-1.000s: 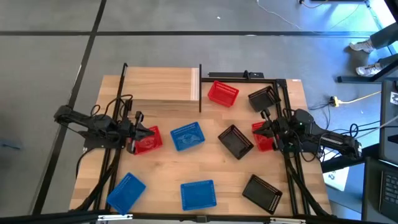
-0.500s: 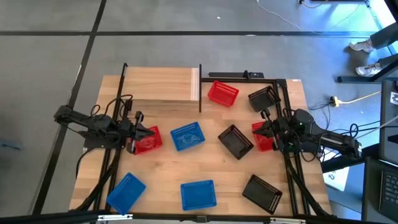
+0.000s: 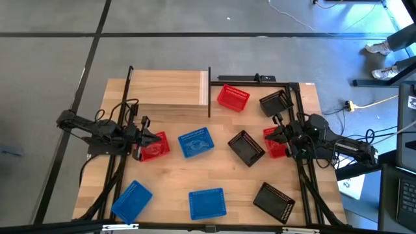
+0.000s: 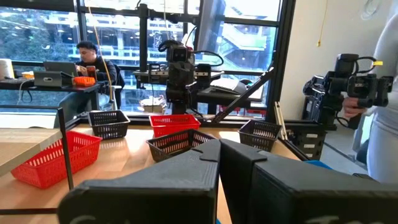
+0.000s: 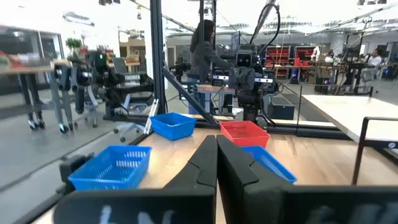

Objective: Stack baskets on shelf by color
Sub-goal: Put the bottom right red bin on the shelf

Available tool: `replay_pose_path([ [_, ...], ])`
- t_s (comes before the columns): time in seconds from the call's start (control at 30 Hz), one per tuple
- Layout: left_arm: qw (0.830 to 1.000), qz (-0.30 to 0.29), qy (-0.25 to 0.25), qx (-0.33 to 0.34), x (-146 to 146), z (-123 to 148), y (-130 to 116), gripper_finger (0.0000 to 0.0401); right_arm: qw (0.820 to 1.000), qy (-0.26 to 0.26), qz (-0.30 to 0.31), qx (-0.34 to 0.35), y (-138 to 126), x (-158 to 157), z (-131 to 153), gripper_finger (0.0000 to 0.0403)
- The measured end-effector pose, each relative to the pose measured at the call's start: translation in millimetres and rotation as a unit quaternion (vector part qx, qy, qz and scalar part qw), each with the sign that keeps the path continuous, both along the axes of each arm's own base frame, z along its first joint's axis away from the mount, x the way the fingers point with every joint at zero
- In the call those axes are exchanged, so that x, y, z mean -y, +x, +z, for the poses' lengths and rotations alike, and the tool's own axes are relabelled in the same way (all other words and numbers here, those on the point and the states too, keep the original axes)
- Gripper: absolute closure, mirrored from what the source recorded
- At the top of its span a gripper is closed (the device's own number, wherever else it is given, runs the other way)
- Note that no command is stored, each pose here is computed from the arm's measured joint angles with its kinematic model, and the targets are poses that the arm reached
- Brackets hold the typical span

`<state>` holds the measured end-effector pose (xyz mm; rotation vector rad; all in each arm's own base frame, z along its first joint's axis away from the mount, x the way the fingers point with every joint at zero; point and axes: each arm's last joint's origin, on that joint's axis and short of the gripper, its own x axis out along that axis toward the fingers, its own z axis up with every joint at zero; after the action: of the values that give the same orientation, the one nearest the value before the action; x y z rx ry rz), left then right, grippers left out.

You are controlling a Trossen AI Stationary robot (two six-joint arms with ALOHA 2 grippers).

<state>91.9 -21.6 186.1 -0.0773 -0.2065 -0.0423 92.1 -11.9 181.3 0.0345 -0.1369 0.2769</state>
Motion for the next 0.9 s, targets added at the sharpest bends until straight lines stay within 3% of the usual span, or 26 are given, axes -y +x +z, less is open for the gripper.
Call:
replay_pose_path([
  [0.1, 1.000, 0.000, 0.000, 0.000, 0, 0, 0, 0.0401, 1.000, 0.013, -0.018, 0.000, -3, 0, 12, 0.0403],
  [0.27, 1.000, 0.000, 0.000, 0.000, 0, 0, 0, 0.0401, 0.993, -0.018, -0.113, -0.028, -14, 2, 50, 0.0403],
  [0.43, 1.000, 0.000, 0.000, 0.000, 0, 0, 0, 0.0401, 0.962, -0.002, -0.220, -0.162, -16, 8, 77, 0.0403],
  [0.53, 1.000, 0.000, 0.000, 0.000, 0, 0, 0, 0.0401, 0.943, 0.048, -0.267, -0.191, -3, 15, 96, 0.0403],
  [0.63, 1.000, 0.000, 0.000, 0.000, 0, 0, 0, 0.0401, 0.907, 0.118, -0.307, -0.264, 14, 22, 104, 0.0403],
  [0.77, 1.000, 0.000, 0.000, 0.000, 0, 0, 0, 0.0401, 0.833, 0.211, -0.339, -0.384, 38, 30, 108, 0.0403],
  [0.9, 1.000, 0.000, 0.000, 0.000, 0, 0, 0, 0.0401, 0.767, 0.279, -0.366, -0.447, 60, 37, 115, 0.0403],
])
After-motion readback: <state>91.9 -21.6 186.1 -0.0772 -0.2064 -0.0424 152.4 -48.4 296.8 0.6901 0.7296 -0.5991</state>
